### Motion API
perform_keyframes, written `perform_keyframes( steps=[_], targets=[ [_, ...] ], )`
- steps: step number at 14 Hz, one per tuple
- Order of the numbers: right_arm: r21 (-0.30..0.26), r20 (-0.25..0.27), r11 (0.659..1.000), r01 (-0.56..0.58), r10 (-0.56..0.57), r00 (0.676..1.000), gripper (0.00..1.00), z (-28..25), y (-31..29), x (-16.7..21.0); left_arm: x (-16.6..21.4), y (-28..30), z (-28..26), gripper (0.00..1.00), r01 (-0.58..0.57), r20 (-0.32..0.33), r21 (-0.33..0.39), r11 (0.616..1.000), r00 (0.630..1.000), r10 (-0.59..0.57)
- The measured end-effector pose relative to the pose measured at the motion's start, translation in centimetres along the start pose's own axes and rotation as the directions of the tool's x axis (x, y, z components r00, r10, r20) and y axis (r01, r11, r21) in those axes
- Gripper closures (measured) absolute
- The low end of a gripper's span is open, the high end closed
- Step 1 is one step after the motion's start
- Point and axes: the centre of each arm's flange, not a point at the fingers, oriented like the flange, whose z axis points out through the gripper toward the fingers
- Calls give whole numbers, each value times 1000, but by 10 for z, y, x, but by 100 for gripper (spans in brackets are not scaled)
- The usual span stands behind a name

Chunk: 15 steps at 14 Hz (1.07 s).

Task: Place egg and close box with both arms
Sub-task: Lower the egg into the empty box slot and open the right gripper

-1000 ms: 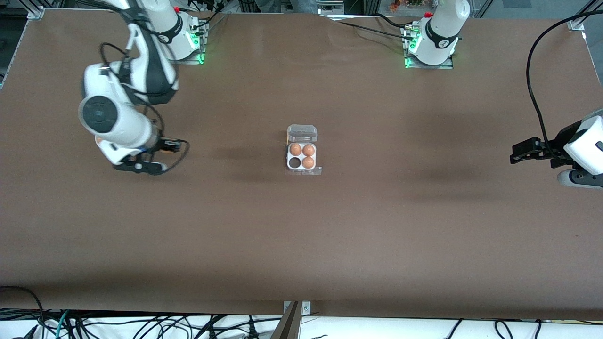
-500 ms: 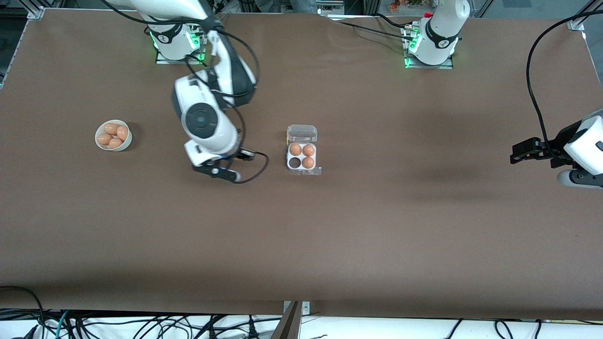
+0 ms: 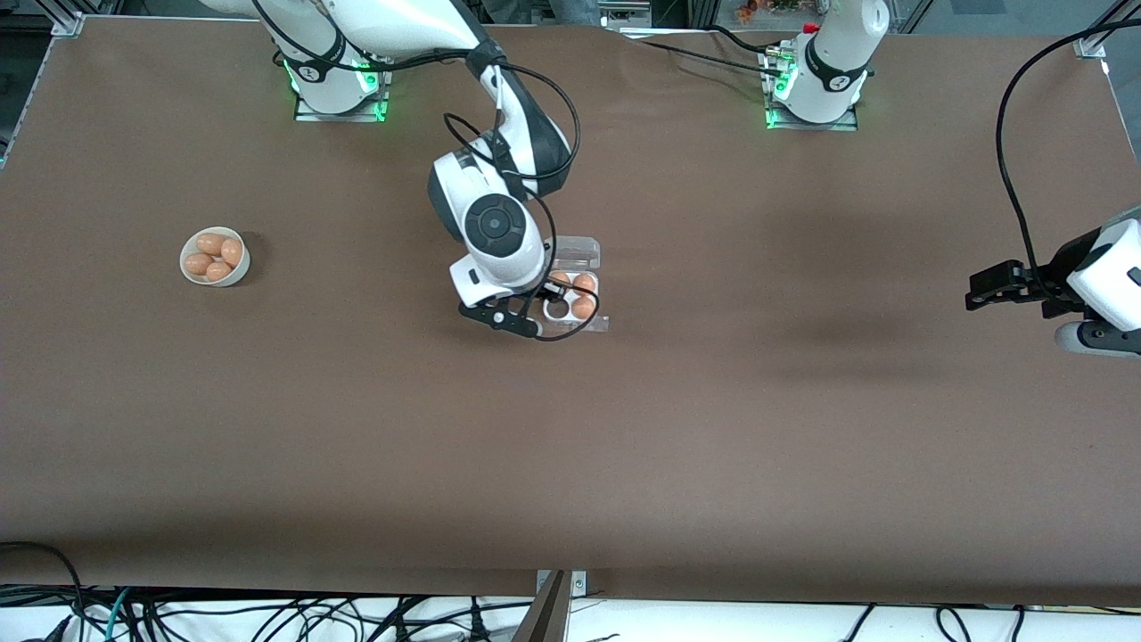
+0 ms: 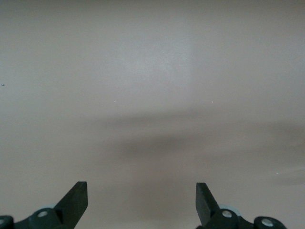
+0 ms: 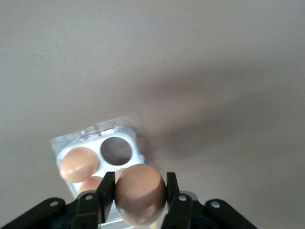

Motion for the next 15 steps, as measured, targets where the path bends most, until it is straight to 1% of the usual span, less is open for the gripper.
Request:
perform_keyframes(
  steps=[3, 6, 13, 14, 15],
  targets=[
    [10, 2, 1000, 7, -7, 1000, 52, 8, -15, -6, 0, 0, 0, 0, 0, 0, 0, 1000, 1000, 0],
    [15, -11, 1000, 10, -10, 1000, 52, 23, -21, -5, 0, 0, 0, 0, 0, 0, 0, 1000, 1000, 0],
    [14, -11, 1000, 24, -24, 1000, 52, 46, -29, -11, 0, 3, 0, 0, -4, 0, 0, 1000, 1000, 4],
    [14, -12, 1000, 24, -23, 1000, 50, 48, -29, -10, 0, 3, 0, 0, -4, 0, 0, 1000, 1000, 4],
    [15, -14, 1000, 23, -23, 1000, 49, 49, -29, -10, 0, 3, 0, 0, -4, 0, 0, 1000, 1000, 4]
  ],
)
